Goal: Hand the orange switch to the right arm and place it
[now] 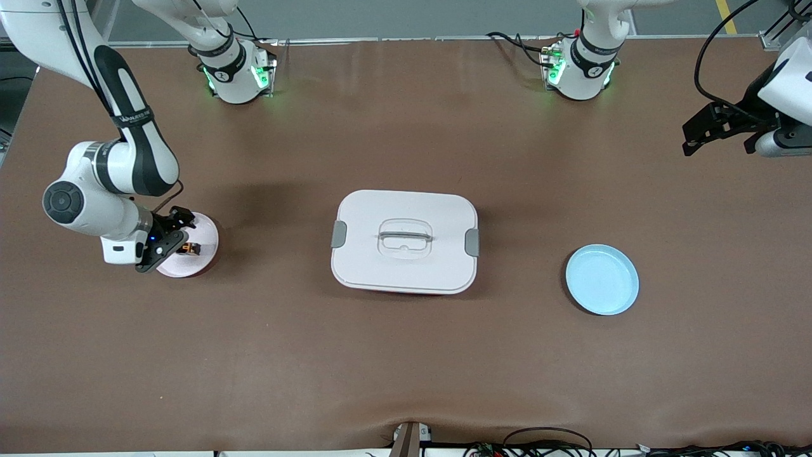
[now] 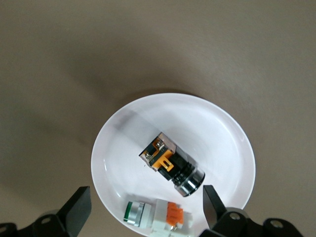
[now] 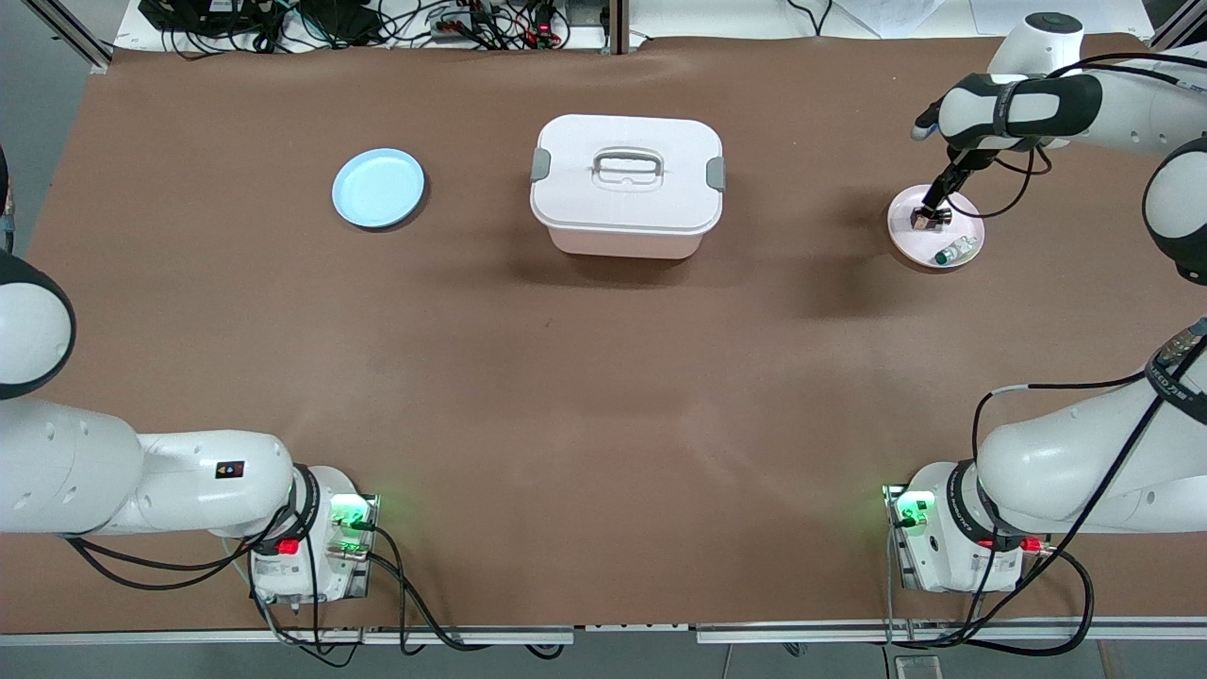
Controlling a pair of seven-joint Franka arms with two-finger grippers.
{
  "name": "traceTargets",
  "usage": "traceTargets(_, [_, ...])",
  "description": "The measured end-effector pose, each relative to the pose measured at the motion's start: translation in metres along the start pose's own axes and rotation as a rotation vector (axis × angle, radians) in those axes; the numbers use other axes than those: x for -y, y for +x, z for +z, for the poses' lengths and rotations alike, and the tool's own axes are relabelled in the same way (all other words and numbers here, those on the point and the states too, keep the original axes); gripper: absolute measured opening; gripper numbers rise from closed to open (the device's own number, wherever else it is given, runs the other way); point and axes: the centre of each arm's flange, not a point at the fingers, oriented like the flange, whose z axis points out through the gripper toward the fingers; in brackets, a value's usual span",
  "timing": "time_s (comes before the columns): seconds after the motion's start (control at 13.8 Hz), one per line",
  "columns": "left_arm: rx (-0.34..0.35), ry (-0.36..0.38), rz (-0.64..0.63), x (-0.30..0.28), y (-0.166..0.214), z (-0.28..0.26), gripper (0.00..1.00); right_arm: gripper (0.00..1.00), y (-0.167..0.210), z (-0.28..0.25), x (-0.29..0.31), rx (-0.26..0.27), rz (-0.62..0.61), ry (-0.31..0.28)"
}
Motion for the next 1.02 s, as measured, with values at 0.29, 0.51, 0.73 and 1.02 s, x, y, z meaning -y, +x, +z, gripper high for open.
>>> traceTargets(0.29, [0.001, -0.001, 0.000, 0.000, 0.000, 0.001, 1.00, 1.00, 0.004, -0.018, -0.004, 0.008, 0.297, 0.002])
traceTargets(0.51, [0.007, -0.002, 0.001, 0.000, 0.001, 0.003, 1.00, 1.00, 0.009, -0.039, -0.006, -0.013, 0.453, -0.011])
traceTargets(0.73, [0.011, -0.003, 0.008, -0.004, 0.002, 0.006, 1.00, 1.00, 0.009, -0.060, 0.001, 0.012, 0.471, -0.004])
traceTargets(1.02, [0.000, -0.026, 0.014, -0.009, 0.002, 0.003, 1.00, 1.00, 0.003, -0.101, 0.012, 0.002, 0.470, -0.016])
